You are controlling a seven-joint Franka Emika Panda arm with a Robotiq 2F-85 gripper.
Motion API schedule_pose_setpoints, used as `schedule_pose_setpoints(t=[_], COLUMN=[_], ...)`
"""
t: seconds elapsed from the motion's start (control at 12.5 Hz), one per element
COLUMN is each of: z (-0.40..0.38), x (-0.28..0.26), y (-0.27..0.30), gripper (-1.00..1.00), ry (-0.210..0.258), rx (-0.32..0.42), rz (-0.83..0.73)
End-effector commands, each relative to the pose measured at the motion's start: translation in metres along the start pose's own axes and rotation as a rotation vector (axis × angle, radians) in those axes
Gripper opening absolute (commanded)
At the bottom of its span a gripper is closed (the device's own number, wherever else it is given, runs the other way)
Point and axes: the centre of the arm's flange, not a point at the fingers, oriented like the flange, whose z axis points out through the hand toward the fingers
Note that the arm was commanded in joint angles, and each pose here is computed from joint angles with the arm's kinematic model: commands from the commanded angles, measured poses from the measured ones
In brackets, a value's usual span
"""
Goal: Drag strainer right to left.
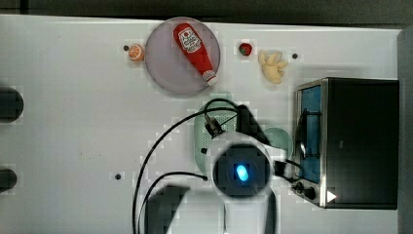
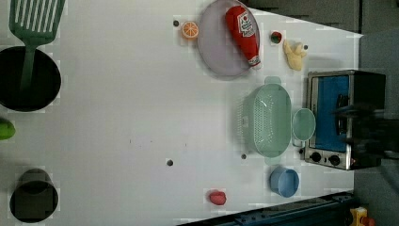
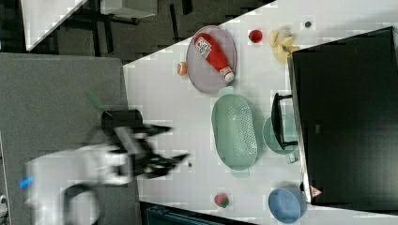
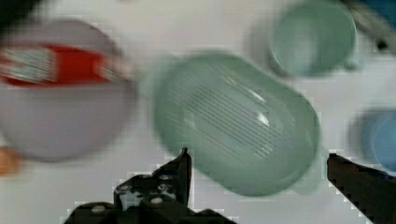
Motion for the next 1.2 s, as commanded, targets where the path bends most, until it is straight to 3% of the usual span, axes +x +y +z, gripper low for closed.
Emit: schedule_pose_setpoints(t=[0.08,0.48,0.8,1.2], z=[0.061,0.169,0.232,0.263], x=[-0.007,-0.005,-0.011,-0.039], y=[0.002,-0.024,-0.032,-0.040], gripper=[1.00,1.00,1.00,1.00], ry=[-0.027,-0.021,-0.014,-0.028], rx=[-0.054,-0.050,-0.014,-0.052], rz=[0.247,0.458,0.472,0.524])
